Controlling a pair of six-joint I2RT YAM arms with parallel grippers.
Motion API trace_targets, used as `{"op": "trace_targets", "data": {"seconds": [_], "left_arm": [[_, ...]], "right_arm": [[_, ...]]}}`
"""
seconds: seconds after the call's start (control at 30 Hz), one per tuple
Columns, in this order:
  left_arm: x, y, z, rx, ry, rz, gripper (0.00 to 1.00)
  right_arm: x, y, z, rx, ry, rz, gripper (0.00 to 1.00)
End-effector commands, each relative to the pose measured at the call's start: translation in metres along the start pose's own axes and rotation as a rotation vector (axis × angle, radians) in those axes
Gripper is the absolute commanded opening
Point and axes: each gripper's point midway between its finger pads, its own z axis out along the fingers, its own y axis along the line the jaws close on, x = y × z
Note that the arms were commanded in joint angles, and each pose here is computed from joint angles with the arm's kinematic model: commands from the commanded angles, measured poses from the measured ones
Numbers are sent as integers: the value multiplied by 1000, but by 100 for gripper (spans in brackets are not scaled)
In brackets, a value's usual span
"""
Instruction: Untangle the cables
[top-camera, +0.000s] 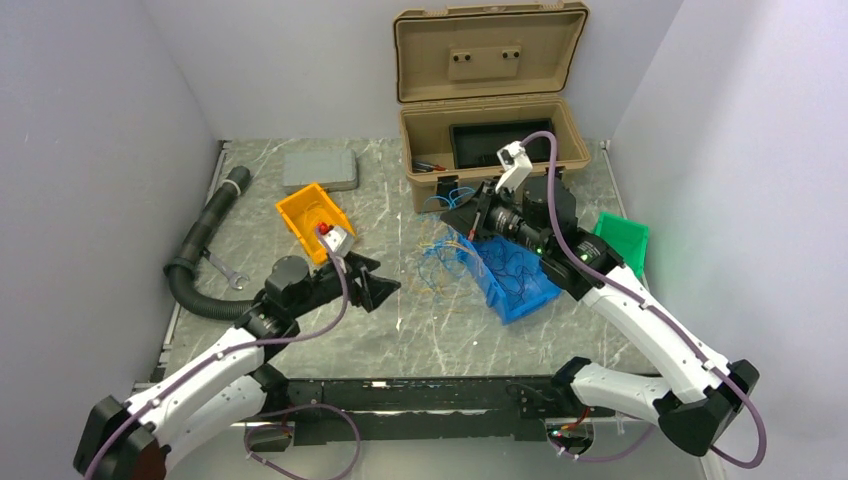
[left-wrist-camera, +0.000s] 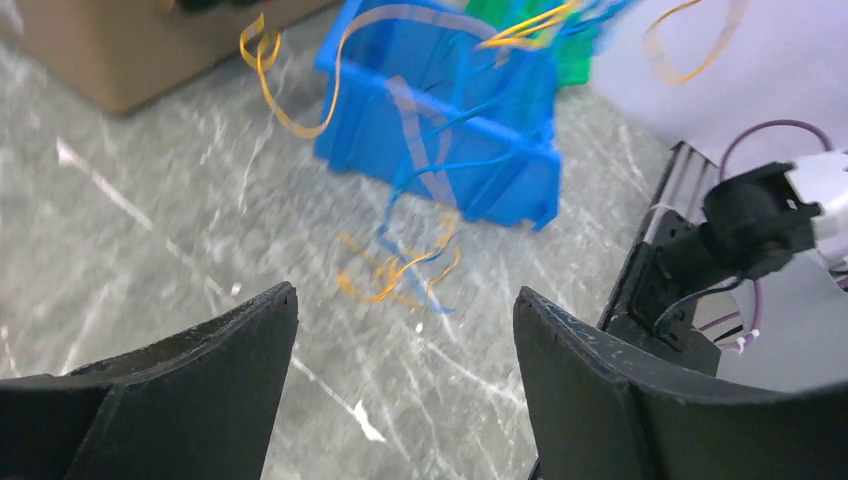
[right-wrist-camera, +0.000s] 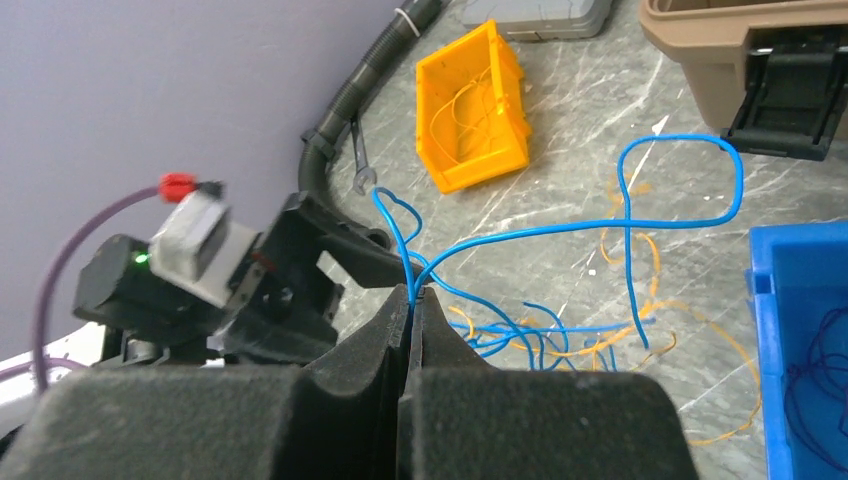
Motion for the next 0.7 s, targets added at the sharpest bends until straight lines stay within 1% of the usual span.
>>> {"op": "trace_targets", "data": {"seconds": [0.0,0.1,0.13,0.2,0.23,0.37,0.5,0.53,0.67], "left_arm": [[-30,-23,-8,81,-138,236,82],[-41,-35,-9,113,-170,297,80],[-44,-37,-9,116,-177,308,80],[-49,-39,-6,107,-181,327,85],[-52,-40,-6,107,-183,342,86],[-64,-44,-1,91,-198,401,85],[-76,-39,7,37,-186,439,77],[-78,-37,8,28,-185,468,75],[-80,-40,15,56,-199,500,71]], "right_arm": [[0,9,5,-51,11,20,0],[6,12,9,-76,39,31,0],[8,12,10,-81,45,34,0],[10,12,13,-88,57,45,0],[11,13,14,-95,60,50,0],[14,17,18,-121,72,69,0],[18,21,21,-148,102,73,0],[19,21,21,-150,107,74,0],[20,22,21,-156,111,72,0]]}}
